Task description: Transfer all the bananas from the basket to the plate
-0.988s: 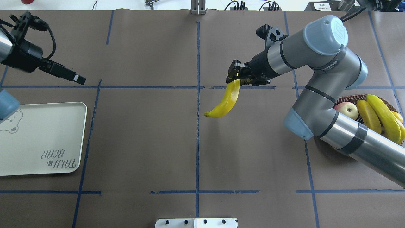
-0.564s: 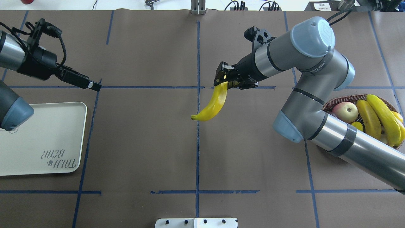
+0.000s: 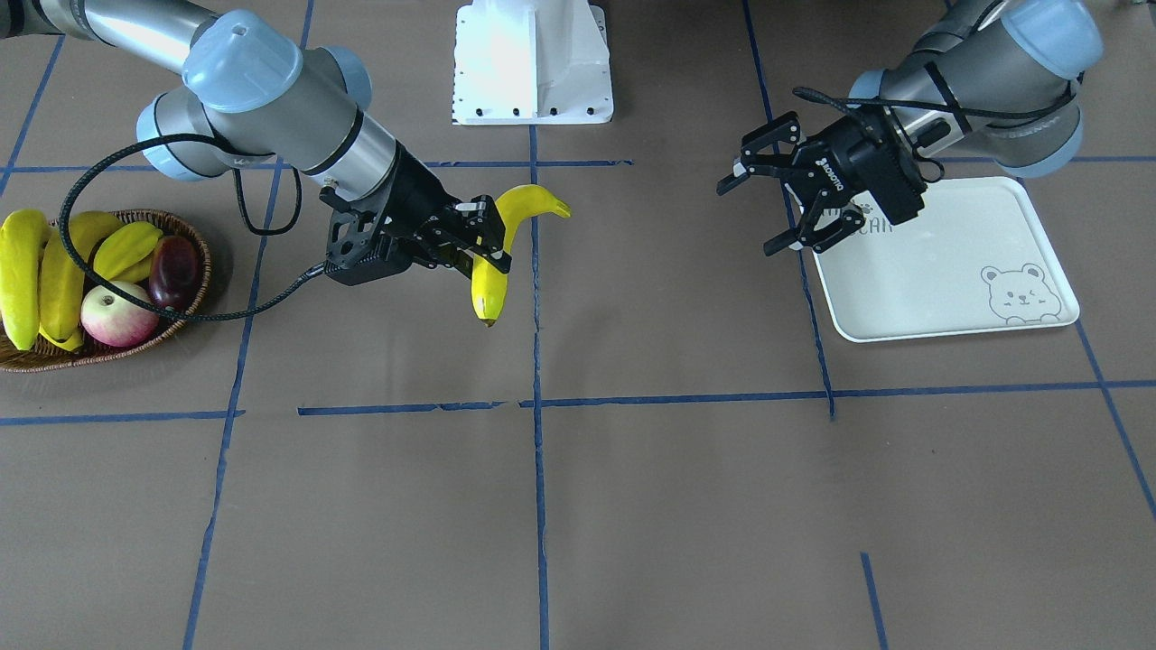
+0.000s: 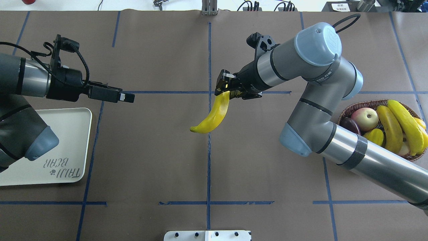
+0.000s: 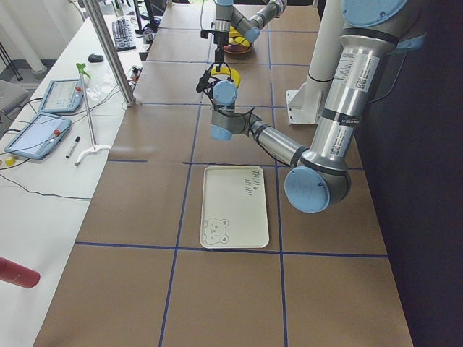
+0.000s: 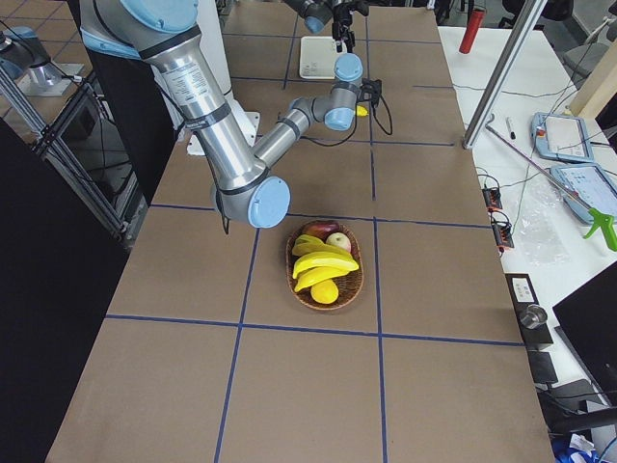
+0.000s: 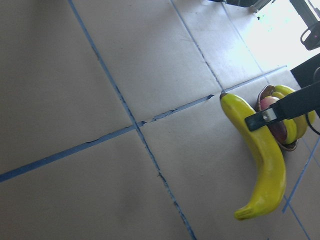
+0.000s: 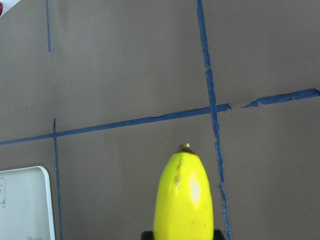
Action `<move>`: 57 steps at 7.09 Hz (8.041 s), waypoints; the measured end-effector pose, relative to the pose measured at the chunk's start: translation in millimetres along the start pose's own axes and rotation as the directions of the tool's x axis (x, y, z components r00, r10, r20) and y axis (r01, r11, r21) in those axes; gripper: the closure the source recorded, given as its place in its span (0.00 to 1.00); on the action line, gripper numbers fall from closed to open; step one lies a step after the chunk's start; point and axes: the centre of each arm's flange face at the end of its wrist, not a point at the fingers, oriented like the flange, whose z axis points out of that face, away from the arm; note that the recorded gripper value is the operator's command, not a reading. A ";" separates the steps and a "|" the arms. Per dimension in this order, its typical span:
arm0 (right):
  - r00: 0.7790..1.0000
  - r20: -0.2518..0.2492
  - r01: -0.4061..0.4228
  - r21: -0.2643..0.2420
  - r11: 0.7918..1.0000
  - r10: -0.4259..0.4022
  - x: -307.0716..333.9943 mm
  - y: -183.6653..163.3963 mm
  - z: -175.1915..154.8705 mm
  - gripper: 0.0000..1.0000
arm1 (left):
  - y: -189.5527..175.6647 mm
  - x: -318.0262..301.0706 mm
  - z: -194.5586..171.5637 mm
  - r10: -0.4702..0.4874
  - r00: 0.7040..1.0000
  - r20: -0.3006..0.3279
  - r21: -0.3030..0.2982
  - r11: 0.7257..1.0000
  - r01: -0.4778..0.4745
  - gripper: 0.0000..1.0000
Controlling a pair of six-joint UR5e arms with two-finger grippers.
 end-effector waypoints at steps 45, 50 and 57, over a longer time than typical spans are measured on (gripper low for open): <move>0.903 -0.419 0.116 0.040 0.992 -0.089 24.5 -26.3 -33.9 0.00 | 103.8 -156.4 -154.5 -0.130 0.737 0.663 -0.211 0.912 0.350 0.91; 0.894 -0.435 0.137 0.028 0.990 -0.111 37.1 -28.0 -32.7 0.00 | 164.8 -190.9 -194.2 0.168 0.791 0.588 -0.454 0.878 0.151 0.87; 0.891 -0.437 0.147 0.020 0.989 -0.123 36.9 -23.4 -27.7 0.00 | 211.3 -259.8 -205.7 0.164 0.798 0.580 -0.460 0.874 0.155 0.57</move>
